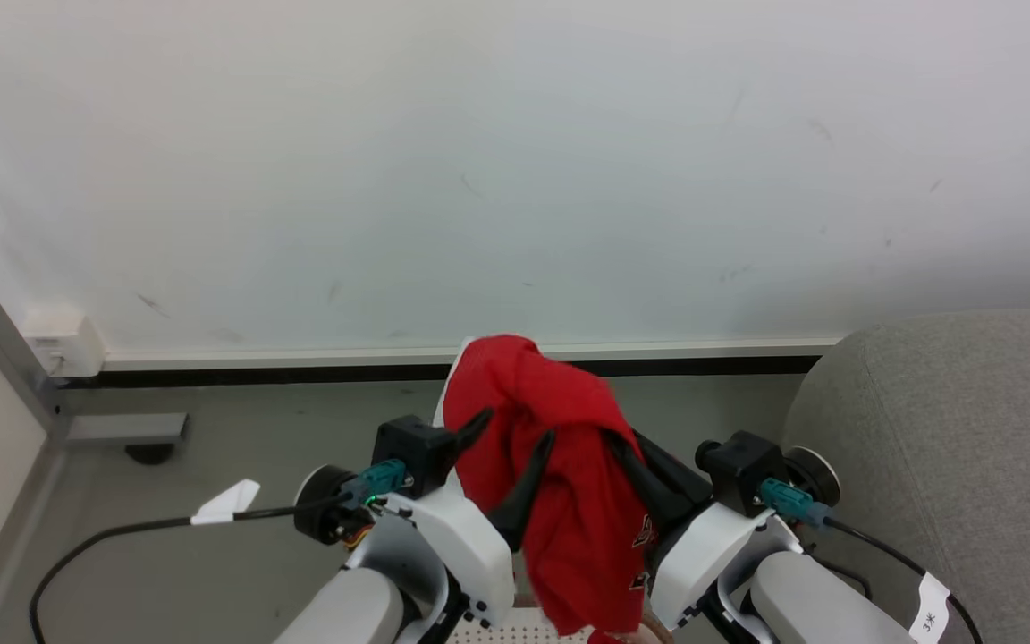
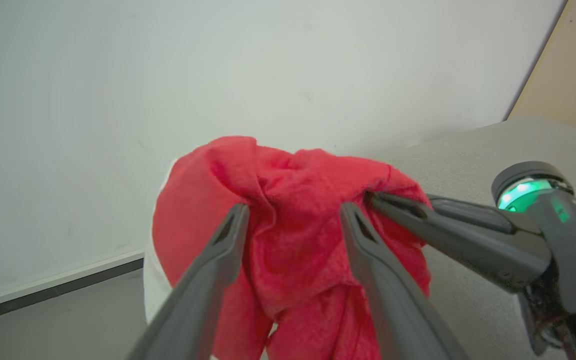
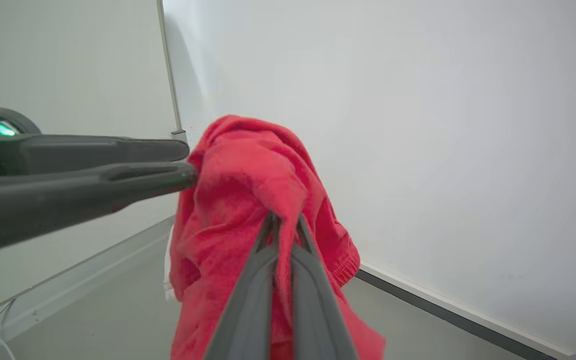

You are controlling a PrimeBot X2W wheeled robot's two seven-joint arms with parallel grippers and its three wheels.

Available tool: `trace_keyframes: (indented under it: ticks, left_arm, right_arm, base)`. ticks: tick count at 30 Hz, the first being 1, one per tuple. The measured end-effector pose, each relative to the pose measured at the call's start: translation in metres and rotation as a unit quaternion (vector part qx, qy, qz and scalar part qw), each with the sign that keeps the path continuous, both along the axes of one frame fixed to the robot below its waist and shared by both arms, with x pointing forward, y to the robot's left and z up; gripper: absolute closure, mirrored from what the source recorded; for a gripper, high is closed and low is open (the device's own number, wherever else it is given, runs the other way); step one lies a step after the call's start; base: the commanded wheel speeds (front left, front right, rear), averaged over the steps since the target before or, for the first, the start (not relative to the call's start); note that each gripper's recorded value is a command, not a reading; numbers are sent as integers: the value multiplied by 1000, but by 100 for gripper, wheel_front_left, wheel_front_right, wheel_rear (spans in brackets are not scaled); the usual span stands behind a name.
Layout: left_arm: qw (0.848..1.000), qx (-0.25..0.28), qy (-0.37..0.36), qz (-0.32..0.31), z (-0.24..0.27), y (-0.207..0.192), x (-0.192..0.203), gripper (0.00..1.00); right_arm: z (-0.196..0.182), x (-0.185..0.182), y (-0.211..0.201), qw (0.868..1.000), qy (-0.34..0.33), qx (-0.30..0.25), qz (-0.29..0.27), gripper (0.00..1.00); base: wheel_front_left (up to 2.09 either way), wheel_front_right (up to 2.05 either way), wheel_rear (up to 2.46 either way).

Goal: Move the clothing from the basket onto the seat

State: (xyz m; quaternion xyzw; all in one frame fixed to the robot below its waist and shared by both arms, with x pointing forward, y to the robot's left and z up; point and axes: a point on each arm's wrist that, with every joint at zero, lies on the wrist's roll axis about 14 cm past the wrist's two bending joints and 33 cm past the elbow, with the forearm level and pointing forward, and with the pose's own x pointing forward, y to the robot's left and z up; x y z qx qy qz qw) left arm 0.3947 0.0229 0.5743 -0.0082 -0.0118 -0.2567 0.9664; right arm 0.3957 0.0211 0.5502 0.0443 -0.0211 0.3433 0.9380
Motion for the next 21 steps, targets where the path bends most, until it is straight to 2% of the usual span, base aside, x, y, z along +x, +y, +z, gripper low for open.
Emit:
trace_keyframes:
  ticks: [5, 15, 21]
  left_arm:
    - [1000, 1, 0, -6, -3, -3, -2, 0]
    - [999, 1, 12, -43, -13, -30, -7, 0]
    - [997, -3, 14, -81, -13, -58, -8, 0]
  right_arm:
    - [5, 7, -14, 1000, -9, 1, -24, 100]
    - [23, 20, -73, 993, -41, 12, -107, 100]
    - [30, 19, -119, 985, -57, 7, -162, 100]
  base:
    - [0, 0, 0]
    - [0, 0, 0]
    - [0, 0, 0]
